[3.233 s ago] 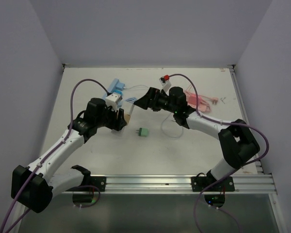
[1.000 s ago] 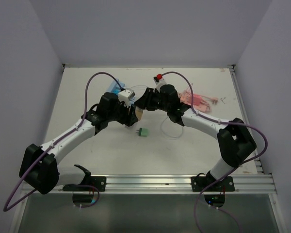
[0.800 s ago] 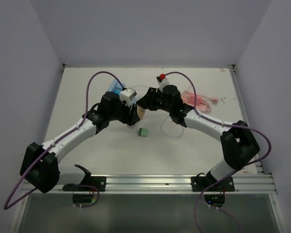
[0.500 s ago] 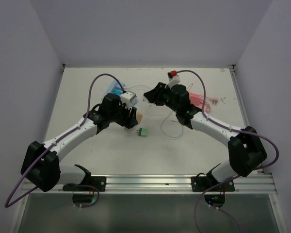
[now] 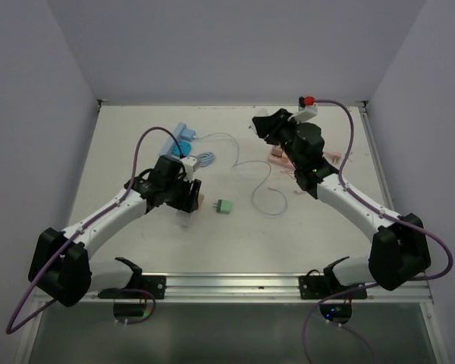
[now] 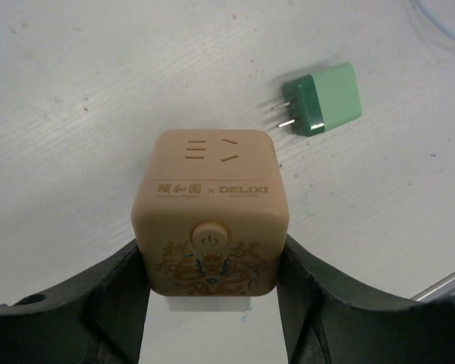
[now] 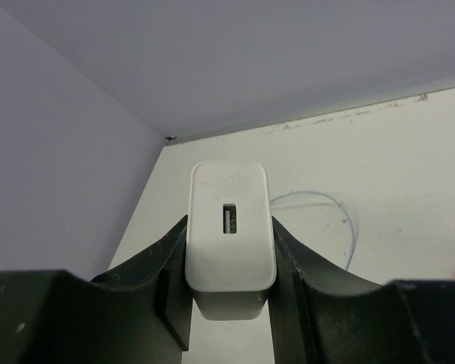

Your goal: Pull the plug off the socket

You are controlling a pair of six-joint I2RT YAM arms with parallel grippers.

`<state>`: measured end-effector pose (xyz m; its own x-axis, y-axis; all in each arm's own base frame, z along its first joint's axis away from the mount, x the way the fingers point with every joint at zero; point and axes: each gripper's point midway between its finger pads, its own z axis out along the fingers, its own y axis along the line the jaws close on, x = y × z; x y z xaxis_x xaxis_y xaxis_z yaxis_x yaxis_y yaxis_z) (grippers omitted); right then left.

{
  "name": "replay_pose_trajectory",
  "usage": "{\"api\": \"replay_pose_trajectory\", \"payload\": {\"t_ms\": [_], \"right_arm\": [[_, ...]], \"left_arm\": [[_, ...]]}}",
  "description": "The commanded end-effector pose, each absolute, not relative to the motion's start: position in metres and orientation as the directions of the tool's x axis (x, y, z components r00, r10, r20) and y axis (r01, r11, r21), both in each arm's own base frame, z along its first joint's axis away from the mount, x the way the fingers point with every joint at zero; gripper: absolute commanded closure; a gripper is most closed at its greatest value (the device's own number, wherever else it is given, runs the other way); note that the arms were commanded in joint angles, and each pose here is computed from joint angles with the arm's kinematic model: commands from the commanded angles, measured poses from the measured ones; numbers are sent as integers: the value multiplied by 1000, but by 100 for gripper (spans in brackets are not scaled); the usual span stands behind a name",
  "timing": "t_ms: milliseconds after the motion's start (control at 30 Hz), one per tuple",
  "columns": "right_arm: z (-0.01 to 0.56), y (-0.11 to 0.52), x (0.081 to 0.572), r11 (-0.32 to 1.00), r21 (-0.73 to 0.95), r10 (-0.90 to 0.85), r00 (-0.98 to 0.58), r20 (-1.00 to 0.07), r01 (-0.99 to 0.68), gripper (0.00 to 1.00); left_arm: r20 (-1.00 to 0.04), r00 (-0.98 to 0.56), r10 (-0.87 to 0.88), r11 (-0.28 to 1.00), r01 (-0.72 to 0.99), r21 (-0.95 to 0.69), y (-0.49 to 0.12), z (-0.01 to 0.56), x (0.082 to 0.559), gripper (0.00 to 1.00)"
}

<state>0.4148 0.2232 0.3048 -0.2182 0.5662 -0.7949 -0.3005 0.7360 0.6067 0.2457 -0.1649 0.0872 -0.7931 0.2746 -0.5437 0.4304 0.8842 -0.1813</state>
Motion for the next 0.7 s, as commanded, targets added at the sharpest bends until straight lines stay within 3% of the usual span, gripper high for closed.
{"api": "replay_pose_trajectory", "payload": {"t_ms": [0,300,467,667], "right_arm": [[300,230,398,732,578,509,-275,-816,-359,100],[201,258,337,680,572,247,-590,-768,-459,98],[135,250,308,705,581,156,-710,-686,-407,97],[87,260,279,642,656,84,-814,-574,-397,91]], "left_arm": [[-692,-704,160,904,386,-184,-163,131,277,100],[-819,-573,-29,960,211,-181,-123,176,302,100],[-856,-507,-97,973,134,-189,-105,193,307,100],[-867,-484,-118,974,112,-195,-99,198,308,100]]}}
